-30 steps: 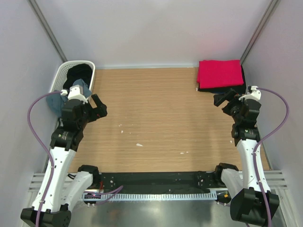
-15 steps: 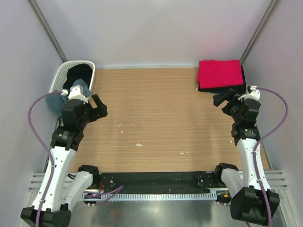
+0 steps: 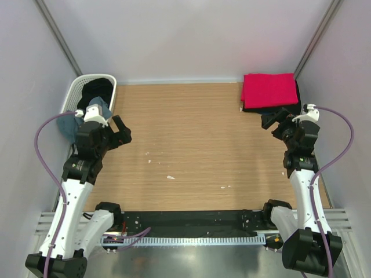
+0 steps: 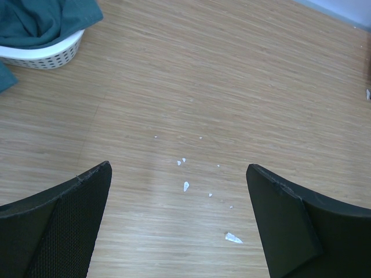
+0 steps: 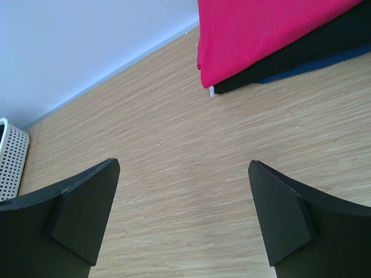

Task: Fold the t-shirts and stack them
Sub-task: Reset both grippers

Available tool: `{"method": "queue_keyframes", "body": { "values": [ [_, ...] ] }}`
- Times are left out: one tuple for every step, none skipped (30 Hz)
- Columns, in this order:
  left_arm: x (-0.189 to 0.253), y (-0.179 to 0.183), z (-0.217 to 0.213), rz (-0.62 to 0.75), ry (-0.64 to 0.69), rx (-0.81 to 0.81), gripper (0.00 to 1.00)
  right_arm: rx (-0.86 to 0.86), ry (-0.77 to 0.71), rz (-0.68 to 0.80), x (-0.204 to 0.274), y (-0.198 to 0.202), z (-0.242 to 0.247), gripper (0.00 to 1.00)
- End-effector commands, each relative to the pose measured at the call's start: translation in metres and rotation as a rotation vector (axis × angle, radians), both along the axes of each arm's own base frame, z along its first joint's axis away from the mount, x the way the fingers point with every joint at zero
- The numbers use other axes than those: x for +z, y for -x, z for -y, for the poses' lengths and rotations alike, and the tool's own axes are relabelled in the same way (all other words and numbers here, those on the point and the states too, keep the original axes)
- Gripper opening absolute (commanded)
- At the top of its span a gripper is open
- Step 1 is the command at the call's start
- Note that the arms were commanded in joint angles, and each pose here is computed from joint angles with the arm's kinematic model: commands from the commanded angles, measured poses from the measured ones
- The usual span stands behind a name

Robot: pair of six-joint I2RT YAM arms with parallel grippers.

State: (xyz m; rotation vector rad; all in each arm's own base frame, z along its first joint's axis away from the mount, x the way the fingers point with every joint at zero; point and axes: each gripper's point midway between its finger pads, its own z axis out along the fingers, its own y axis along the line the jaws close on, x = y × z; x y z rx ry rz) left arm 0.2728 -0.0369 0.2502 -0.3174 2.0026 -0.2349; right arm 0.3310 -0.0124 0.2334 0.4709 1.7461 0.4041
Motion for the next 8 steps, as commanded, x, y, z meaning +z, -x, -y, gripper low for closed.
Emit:
{"method": "queue_keyframes", "body": {
  "values": [
    [0.0057, -0.0058, 0.0004, 0.034, -0.006, -0.004, 1.00, 0.003, 0.032, 0.053, 0.0115, -0.0039, 0.0015, 1.00],
    [0.0056, -0.0057, 0.0008, 0.034, -0.006, -0.007, 1.00, 0.000, 0.033, 0.054, 0.0116, -0.0038, 0.0020, 1.00],
    [0.0064, -0.0053, 0.0005, 0.037, -0.007, -0.006, 1.00, -0.001, 0.036, 0.053, 0.0108, -0.0037, 0.0023, 1.00],
    [0.0064, -0.0054, 0.0001, 0.037, -0.007, -0.004, 1.00, -0.004, 0.036, 0.052, 0.0104, -0.0038, 0.0029, 1.00],
    [0.0065, -0.0050, -0.0003, 0.037, -0.007, -0.003, 1.00, -0.004, 0.035, 0.046, 0.0077, -0.0037, 0.0029, 1.00],
    [0.0051, -0.0052, 0.0000, 0.034, -0.007, -0.004, 1.00, -0.003, 0.032, 0.046, 0.0072, -0.0040, 0.0026, 1.00],
    [0.0054, -0.0055, 0.0005, 0.034, -0.007, -0.006, 1.00, -0.002, 0.030, 0.052, 0.0083, -0.0044, 0.0023, 1.00],
    [0.0057, -0.0053, 0.0001, 0.036, -0.007, -0.004, 1.00, -0.002, 0.025, 0.058, 0.0093, -0.0043, 0.0018, 1.00]
  ]
}}
